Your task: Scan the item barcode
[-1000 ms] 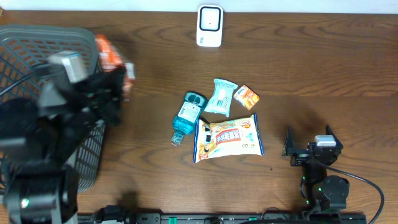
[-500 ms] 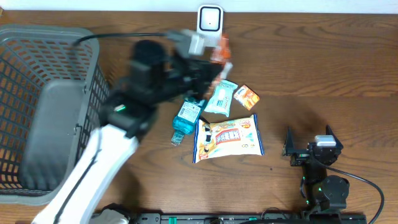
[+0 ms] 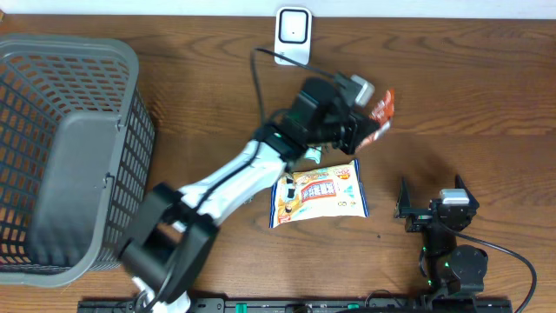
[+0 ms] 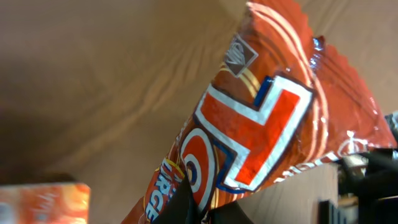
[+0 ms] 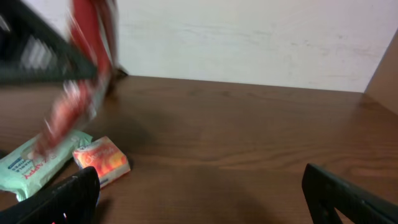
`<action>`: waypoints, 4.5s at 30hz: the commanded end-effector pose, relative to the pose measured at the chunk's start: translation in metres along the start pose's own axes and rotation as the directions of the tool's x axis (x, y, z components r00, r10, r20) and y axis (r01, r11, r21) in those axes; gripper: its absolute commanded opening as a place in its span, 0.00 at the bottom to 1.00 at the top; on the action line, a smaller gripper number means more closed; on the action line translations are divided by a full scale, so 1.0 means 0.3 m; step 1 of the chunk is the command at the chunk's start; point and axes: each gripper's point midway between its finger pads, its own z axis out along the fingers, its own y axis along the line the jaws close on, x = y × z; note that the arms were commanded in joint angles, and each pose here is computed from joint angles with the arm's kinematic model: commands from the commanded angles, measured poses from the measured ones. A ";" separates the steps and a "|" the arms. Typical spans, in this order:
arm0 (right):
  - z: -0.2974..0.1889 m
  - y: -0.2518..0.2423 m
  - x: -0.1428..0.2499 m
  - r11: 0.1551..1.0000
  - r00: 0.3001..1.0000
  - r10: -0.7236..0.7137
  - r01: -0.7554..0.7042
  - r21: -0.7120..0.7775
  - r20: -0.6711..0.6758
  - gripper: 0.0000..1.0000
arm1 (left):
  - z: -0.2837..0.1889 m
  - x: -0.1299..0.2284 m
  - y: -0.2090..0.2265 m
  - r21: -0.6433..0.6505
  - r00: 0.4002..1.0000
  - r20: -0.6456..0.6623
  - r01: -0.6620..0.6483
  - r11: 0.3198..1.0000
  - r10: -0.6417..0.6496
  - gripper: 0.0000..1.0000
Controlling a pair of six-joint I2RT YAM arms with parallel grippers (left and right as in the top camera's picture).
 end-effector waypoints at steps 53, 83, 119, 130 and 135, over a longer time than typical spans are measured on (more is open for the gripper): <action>0.000 0.009 0.002 1.000 1.000 -0.009 0.009 -0.013 -0.002 0.99 | -1.137 -0.616 -0.051 -0.989 0.697 -0.004 -0.110 0.101 0.717 0.36; 0.000 0.009 0.000 1.000 1.000 -0.009 0.009 -0.012 0.001 0.99 | -1.412 -0.251 -0.360 -0.866 0.543 0.124 -0.350 0.358 0.830 0.79; -0.238 0.475 -0.021 0.397 0.740 0.401 -0.672 -0.626 -0.540 0.99 | -1.738 0.103 -0.746 -0.853 0.263 0.446 -0.163 0.495 0.856 1.00; -0.227 0.420 -0.179 0.530 0.823 0.402 -0.567 -0.631 -0.402 0.99 | -1.820 0.090 -0.716 -0.902 0.252 0.418 -0.003 0.432 0.873 0.98; -0.188 0.309 -0.141 0.734 0.810 0.382 -0.558 -0.387 -0.445 0.99 | -1.904 0.087 -0.714 -0.907 0.214 0.420 0.126 0.401 0.882 0.98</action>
